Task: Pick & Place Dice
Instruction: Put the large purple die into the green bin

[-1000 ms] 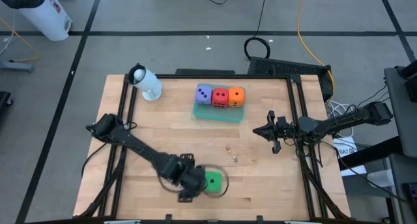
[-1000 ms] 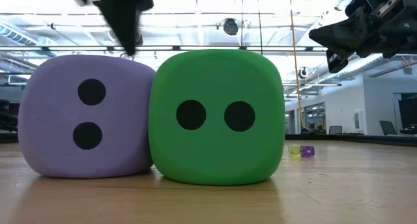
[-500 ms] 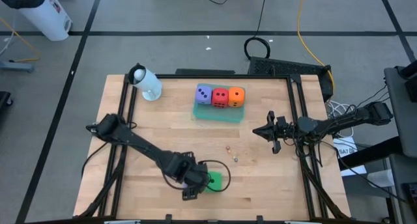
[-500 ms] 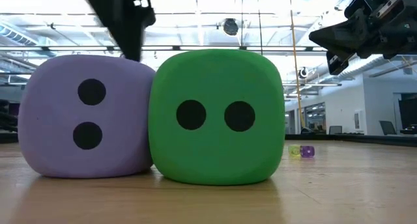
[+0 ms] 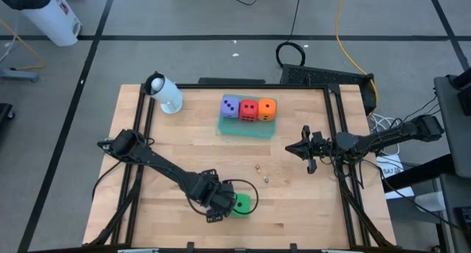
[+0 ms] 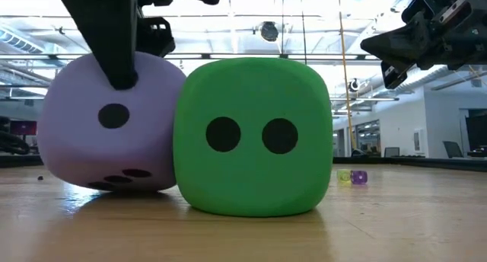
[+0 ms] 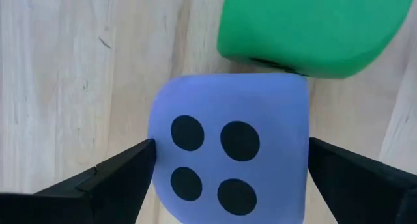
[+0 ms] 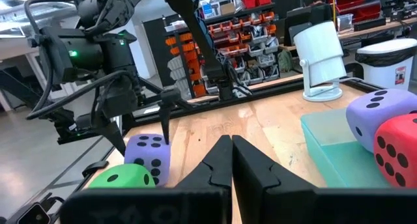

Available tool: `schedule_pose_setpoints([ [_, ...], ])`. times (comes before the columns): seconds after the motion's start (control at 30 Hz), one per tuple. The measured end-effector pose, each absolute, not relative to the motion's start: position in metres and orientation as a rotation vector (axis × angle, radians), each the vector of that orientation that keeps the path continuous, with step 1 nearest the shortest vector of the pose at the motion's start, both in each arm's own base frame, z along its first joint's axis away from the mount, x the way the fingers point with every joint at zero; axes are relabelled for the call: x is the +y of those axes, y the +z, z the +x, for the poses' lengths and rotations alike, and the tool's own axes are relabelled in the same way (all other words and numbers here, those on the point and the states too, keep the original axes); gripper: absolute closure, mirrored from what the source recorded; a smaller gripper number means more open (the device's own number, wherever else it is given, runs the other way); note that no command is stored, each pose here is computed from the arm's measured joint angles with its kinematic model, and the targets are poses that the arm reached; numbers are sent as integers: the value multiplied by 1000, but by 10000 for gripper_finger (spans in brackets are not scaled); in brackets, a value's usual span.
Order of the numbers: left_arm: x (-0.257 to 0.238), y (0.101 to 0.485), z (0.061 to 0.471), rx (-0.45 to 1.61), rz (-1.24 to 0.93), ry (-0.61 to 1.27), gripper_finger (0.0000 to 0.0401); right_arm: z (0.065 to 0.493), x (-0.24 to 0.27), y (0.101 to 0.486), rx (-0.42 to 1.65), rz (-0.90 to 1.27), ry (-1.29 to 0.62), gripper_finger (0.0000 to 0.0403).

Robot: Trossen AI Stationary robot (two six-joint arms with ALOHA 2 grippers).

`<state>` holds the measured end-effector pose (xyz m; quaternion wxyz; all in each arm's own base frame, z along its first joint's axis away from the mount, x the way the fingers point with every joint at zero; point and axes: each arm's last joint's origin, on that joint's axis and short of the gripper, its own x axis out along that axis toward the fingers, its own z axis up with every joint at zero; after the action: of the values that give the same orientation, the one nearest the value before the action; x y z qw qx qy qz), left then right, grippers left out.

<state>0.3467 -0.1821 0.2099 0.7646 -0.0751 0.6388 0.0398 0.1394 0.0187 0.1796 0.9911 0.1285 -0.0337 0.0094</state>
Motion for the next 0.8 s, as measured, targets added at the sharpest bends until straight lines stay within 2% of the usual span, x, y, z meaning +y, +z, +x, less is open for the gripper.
schedule_pose_setpoints([
  [0.27, -191, 231, 349, 1379, -187, 11, 4, 139, 19, 180, -71, 260, 19, 403],
  [0.53, -197, 242, 346, 1339, -138, 48, 4, 139, 19, 180, -71, 260, 19, 403],
  [0.8, -201, 241, 350, 1349, -385, 69, 4, 139, 19, 180, -71, 261, 19, 403],
])
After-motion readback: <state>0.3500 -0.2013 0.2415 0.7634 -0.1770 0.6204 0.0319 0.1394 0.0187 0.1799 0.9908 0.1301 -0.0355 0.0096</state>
